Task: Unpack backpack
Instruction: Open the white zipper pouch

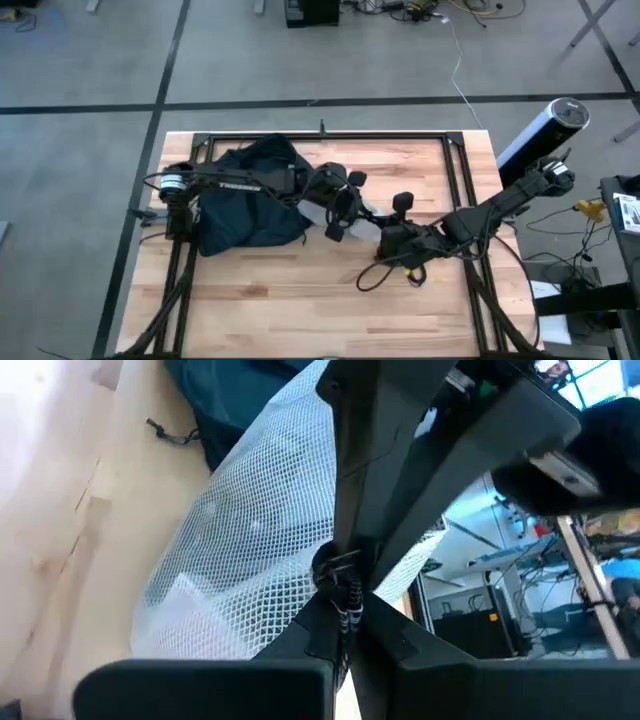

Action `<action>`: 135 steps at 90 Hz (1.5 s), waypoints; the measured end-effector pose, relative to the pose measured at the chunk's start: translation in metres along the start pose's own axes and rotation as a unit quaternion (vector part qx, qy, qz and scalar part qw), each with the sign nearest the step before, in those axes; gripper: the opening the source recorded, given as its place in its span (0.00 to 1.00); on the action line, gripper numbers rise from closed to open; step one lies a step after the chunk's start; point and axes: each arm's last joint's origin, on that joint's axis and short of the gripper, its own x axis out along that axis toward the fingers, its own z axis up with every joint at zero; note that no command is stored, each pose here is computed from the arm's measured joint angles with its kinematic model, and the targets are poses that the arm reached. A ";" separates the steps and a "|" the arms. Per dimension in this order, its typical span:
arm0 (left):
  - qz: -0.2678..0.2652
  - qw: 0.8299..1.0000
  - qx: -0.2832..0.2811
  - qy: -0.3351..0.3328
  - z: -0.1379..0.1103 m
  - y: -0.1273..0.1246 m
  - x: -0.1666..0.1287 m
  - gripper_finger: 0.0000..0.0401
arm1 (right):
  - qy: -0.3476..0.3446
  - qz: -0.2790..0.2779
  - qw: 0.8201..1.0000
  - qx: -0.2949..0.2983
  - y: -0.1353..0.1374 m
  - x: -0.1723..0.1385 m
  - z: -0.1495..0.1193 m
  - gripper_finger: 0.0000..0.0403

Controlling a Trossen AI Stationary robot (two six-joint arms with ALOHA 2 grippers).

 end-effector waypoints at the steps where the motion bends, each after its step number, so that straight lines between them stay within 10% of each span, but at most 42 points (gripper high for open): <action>1: 0.001 1.000 0.000 0.004 0.000 0.000 -0.001 0.01 | 0.000 -0.003 1.000 0.002 0.000 0.000 0.000 0.00; 67: 0.141 0.957 -0.024 0.252 0.003 -0.007 -0.081 0.00 | -0.058 0.007 0.995 0.075 -0.032 -0.051 -0.007 0.00; 93: 0.237 0.901 -0.063 0.358 0.002 -0.012 -0.137 0.00 | -0.025 -0.100 0.991 0.083 -0.041 -0.054 -0.022 0.00; 114: 0.317 0.882 -0.083 0.337 0.006 -0.015 -0.174 0.00 | -0.033 -0.242 0.965 0.094 -0.062 -0.065 -0.035 0.00; 135: 0.353 0.898 -0.126 0.228 -0.001 -0.025 -0.190 0.00 | -0.025 -0.203 0.969 0.138 -0.057 -0.061 -0.051 0.00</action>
